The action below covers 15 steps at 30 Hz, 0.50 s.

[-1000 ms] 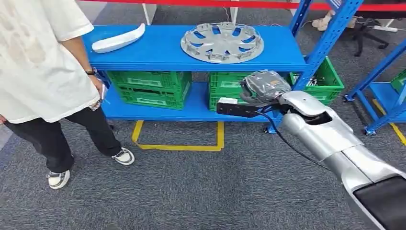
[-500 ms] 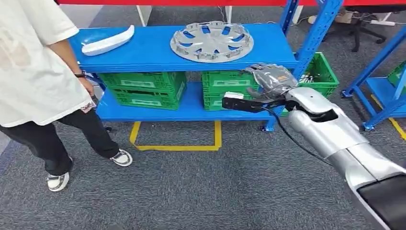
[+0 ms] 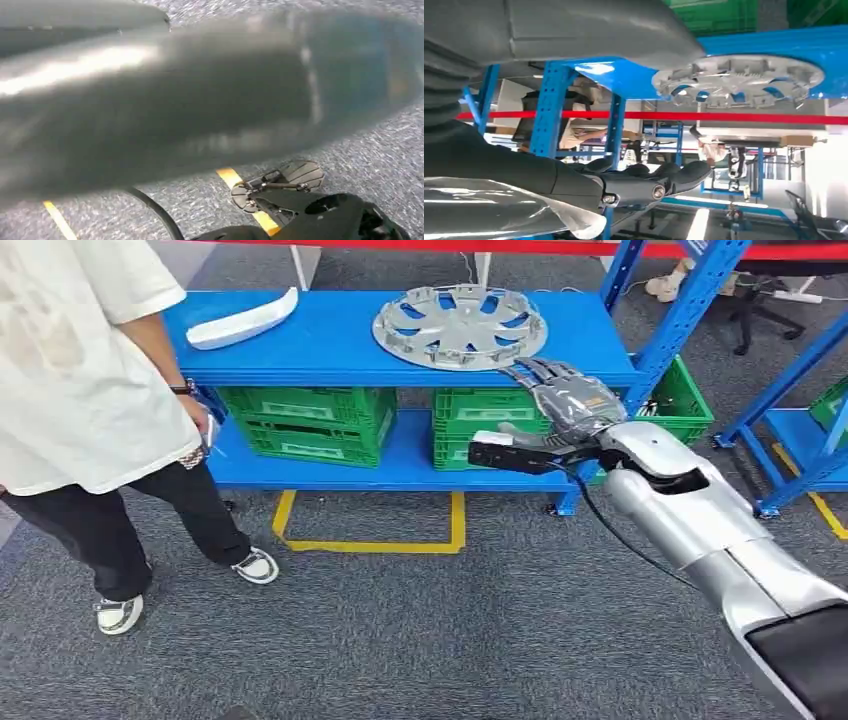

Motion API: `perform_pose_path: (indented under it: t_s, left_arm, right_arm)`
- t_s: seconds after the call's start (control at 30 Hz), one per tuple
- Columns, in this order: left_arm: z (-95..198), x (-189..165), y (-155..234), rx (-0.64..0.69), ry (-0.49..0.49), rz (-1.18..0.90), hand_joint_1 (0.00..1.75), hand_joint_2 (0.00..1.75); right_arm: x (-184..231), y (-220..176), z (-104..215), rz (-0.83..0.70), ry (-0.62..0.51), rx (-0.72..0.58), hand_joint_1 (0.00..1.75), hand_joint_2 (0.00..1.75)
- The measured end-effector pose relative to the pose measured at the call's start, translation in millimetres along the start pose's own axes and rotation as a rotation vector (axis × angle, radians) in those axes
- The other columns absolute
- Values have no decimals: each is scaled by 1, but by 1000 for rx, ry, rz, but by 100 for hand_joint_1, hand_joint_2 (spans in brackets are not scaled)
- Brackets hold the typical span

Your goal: Take the parts from the cabinet and place them on the table.

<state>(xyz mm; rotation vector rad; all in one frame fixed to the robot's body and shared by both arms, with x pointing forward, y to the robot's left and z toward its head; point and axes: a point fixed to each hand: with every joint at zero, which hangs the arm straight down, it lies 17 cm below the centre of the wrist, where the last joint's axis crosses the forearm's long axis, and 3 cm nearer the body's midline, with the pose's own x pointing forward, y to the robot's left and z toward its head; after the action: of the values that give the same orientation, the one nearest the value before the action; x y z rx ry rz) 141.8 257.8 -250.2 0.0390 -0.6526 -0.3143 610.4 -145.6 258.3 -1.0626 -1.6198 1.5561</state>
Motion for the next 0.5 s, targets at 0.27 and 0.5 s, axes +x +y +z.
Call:
perform_pose_path:
  t_s: [0.27,0.5]
  left_arm:
    - [-1,1,0,-1,-2,-3,0,0]
    - [-1,2,0,-4,-3,-9,0,0]
  right_arm:
    - [-4,-1,0,0,2,-3,0,0]
    - [-4,4,1,-1,3,7,0,0]
